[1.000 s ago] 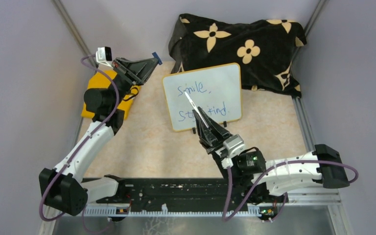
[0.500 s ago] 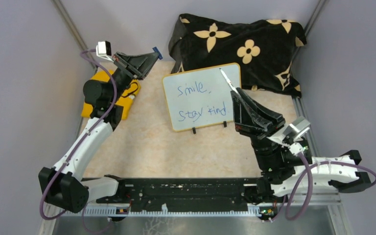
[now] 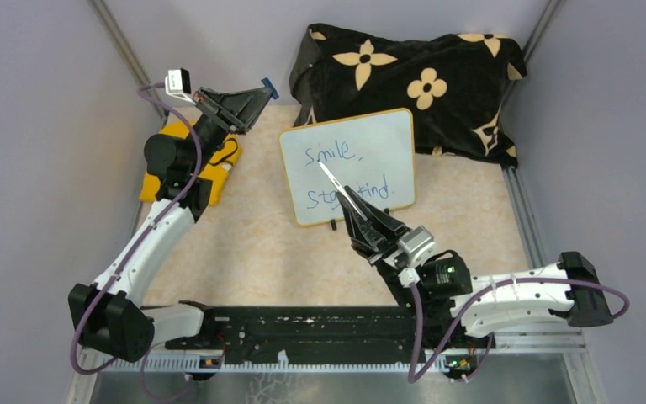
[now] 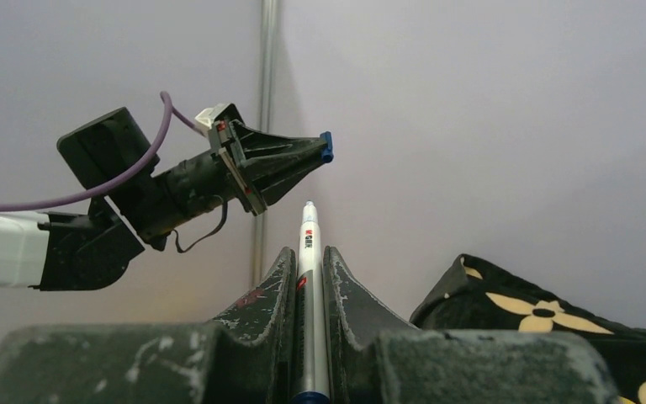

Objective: Write a sentence on the whiteboard
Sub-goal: Close the whiteboard marker at the center of the board.

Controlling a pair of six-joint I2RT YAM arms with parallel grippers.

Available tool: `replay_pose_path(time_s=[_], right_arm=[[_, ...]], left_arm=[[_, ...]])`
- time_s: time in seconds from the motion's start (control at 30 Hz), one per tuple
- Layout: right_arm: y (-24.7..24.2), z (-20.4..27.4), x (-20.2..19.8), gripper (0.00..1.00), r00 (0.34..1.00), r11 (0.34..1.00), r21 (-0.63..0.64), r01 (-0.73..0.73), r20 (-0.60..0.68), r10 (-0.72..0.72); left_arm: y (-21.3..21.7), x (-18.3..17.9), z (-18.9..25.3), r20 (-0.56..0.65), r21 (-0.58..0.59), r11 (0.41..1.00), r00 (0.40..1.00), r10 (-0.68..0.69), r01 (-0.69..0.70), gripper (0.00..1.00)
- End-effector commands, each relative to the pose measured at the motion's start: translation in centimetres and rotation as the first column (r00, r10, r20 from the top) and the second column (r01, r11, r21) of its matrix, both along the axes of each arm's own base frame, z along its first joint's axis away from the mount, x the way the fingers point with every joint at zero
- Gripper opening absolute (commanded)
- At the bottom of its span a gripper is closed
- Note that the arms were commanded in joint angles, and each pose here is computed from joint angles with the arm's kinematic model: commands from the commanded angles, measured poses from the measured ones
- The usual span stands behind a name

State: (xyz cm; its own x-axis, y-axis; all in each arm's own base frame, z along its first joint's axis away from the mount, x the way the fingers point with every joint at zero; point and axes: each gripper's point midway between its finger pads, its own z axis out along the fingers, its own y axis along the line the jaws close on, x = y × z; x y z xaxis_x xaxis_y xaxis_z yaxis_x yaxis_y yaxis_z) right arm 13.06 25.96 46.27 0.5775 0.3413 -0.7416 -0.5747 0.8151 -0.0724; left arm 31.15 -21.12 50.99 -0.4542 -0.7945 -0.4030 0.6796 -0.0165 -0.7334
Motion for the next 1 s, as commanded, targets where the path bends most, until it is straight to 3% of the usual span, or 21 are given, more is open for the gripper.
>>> replay_pose_path(time_s=[0.0, 0.4, 0.57, 0.73, 0.97], right_arm=[[-1.8, 1.1, 0.2, 0.00, 1.000, 0.991, 0.132, 0.005, 0.007, -0.007], [-1.6, 0.0, 1.0, 0.00, 0.999, 0.988, 0.150, 0.036, 0.009, -0.038], [-1.4, 0.2, 2.7, 0.00, 0.999, 0.975, 0.220, 0.028, -0.036, -0.021], [-0.3, 1.8, 2.6, 0.00, 0.999, 0.972, 0.232, 0.038, 0.012, -0.041], [1.5, 4.8, 2.4, 0.00, 0.995, 0.977, 0.210, 0.030, 0.085, -0.049]], left_arm=[[0.1, -0.6, 1.4, 0.049, -0.012, 1.000, 0.999, -0.019, 0.020, 0.00], [-1.2, -3.0, 2.0, 0.085, -0.044, 0.971, 0.970, -0.229, 0.234, 0.00], [-0.5, -5.0, 3.4, 0.135, -0.034, 0.975, 0.967, -0.214, 0.221, 0.00], [-0.8, -5.9, 3.7, 0.147, -0.027, 0.983, 0.974, -0.174, 0.180, 0.00], [-2.2, -6.5, 5.0, 0.190, -0.013, 0.965, 0.948, -0.256, 0.263, 0.00]])
